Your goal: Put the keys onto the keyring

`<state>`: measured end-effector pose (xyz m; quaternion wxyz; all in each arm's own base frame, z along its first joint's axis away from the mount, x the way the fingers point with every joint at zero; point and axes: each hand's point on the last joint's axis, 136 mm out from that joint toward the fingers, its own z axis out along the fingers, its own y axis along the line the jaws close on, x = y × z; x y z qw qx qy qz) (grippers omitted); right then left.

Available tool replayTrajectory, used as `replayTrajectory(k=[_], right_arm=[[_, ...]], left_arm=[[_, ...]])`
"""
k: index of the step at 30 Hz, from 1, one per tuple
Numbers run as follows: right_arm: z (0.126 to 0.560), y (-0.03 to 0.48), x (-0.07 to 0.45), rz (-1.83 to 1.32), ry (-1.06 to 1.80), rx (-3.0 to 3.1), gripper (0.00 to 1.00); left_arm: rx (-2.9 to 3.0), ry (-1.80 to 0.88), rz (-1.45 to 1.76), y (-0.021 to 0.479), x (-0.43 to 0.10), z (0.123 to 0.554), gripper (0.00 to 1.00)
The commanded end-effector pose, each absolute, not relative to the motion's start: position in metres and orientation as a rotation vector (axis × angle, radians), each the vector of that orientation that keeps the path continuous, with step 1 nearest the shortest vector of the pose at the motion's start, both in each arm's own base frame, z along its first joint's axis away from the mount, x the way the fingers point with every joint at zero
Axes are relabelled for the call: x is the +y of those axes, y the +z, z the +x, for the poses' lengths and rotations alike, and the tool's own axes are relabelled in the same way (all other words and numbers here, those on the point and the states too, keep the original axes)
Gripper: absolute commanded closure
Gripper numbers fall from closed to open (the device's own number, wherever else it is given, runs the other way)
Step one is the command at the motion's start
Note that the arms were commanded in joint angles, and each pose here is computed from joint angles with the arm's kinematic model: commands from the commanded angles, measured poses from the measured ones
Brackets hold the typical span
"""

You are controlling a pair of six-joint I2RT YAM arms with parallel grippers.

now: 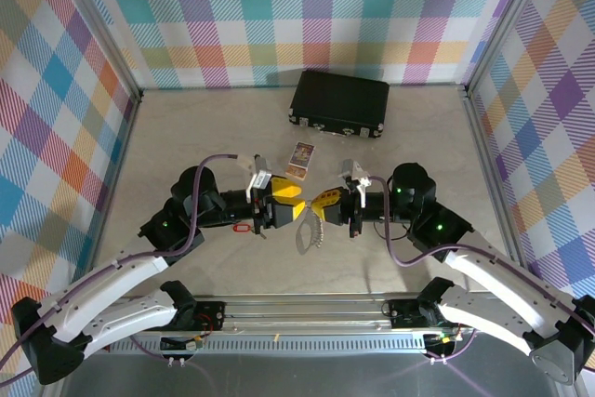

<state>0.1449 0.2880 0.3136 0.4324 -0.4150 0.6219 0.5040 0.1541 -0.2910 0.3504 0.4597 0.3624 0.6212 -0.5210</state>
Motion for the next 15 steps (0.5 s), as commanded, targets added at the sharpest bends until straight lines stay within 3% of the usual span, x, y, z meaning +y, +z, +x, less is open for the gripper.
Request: replayTrajectory(k=[1,15], right_arm=[[0.141,0.345,0.286,-0.987,1.283,1.394,1.00],[0.137,0.366,0.281,-0.900,1.366,1.252,1.00]], left_arm=[[1.493,-1.320,0.897,0.354,-0.290,0.146,0.56],[1.431,-1.391,0.879,0.364,-0.295,0.144,0.60]])
